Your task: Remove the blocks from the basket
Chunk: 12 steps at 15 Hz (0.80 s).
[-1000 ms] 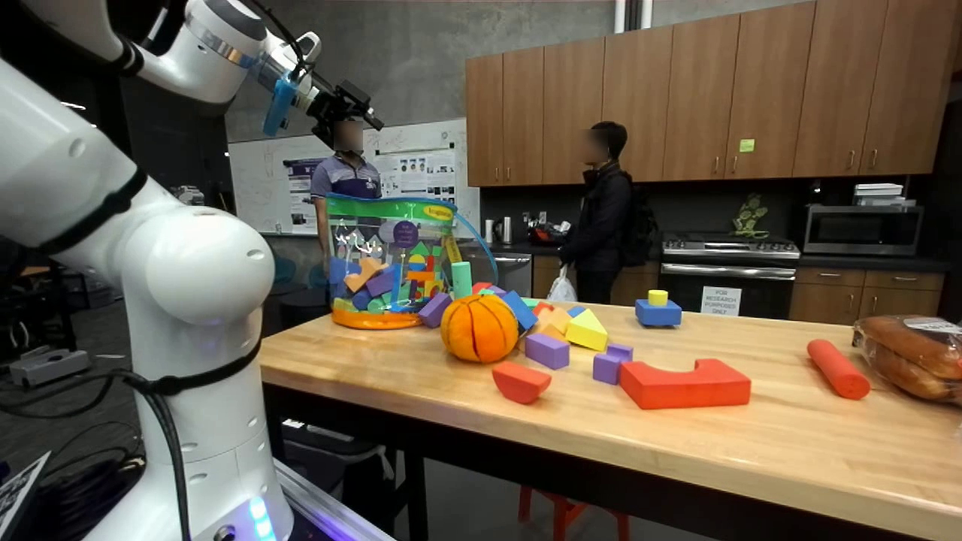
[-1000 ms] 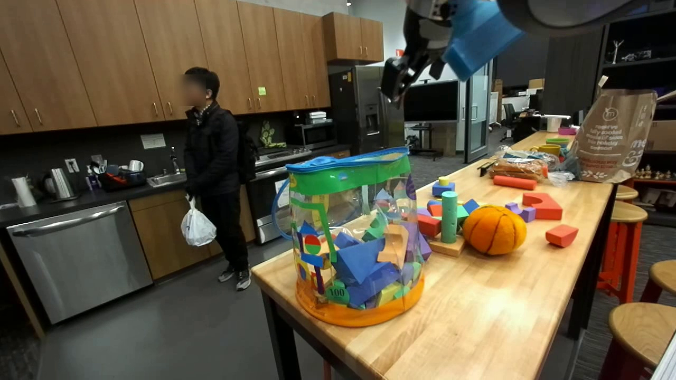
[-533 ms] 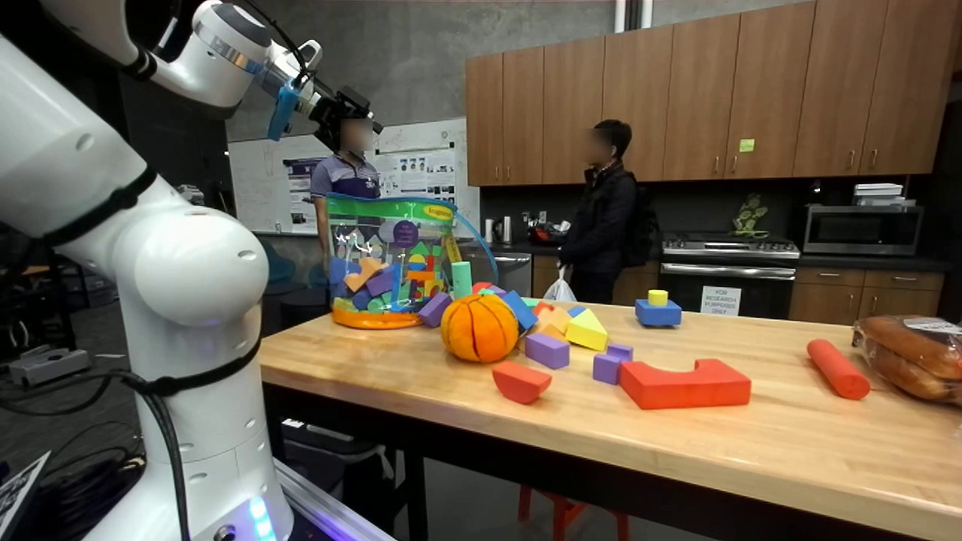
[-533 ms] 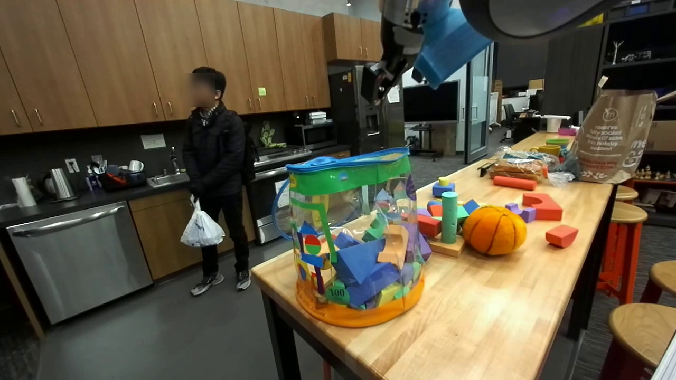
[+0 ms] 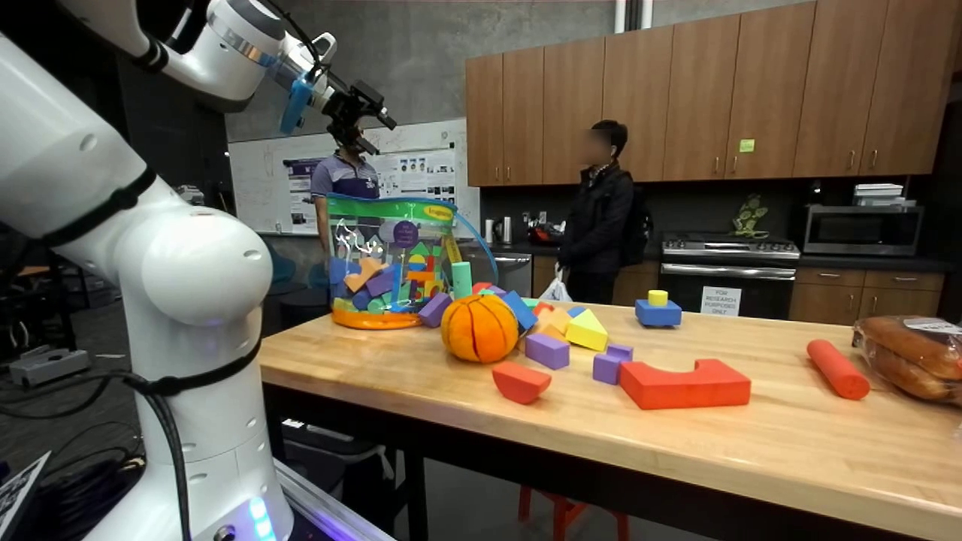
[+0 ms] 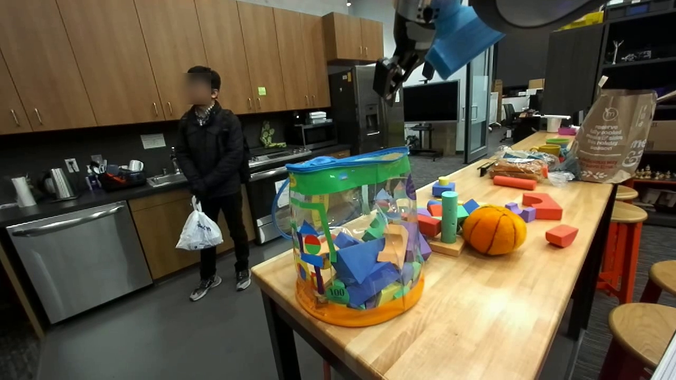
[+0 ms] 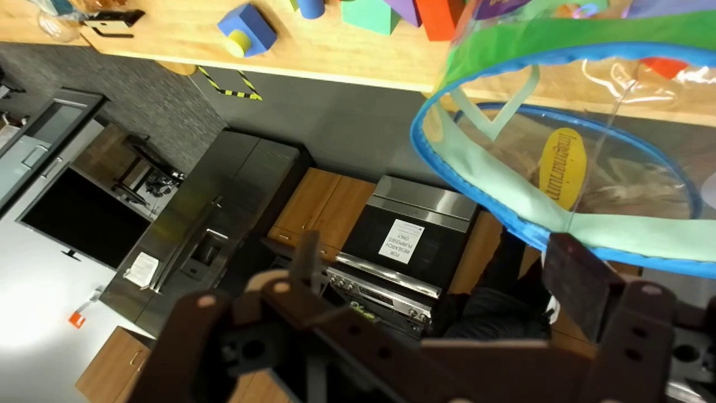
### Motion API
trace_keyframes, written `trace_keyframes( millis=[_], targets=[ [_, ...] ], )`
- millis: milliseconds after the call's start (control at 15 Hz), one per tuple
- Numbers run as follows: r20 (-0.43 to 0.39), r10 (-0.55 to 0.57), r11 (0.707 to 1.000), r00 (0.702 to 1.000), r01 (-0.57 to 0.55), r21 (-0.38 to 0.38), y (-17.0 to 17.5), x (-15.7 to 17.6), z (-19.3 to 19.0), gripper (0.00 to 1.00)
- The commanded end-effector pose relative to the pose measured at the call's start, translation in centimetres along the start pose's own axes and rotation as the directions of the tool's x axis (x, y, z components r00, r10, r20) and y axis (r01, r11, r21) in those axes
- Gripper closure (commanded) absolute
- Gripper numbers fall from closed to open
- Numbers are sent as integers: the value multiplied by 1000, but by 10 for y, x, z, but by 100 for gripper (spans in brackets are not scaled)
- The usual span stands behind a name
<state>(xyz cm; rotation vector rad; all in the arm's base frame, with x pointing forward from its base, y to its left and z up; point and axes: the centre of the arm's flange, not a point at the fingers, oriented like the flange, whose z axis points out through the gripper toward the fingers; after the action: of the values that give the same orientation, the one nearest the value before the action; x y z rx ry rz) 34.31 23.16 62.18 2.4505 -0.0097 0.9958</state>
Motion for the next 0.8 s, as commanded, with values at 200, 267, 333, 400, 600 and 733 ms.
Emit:
trace_keyframes(
  millis=[200,267,333,400,600,733],
  targets=[
    [-122,-33,997,992,42,72,20,59,22,0],
    [-138,-47,993,989,62,104,12,62,26,0],
    [-148,-63,987,987,84,135,1,64,30,0],
    [-152,-88,980,984,113,166,-12,64,35,0],
    [-154,-167,955,974,199,218,-59,60,55,0],
    [-143,-228,941,963,255,222,-85,55,71,0]
  ],
)
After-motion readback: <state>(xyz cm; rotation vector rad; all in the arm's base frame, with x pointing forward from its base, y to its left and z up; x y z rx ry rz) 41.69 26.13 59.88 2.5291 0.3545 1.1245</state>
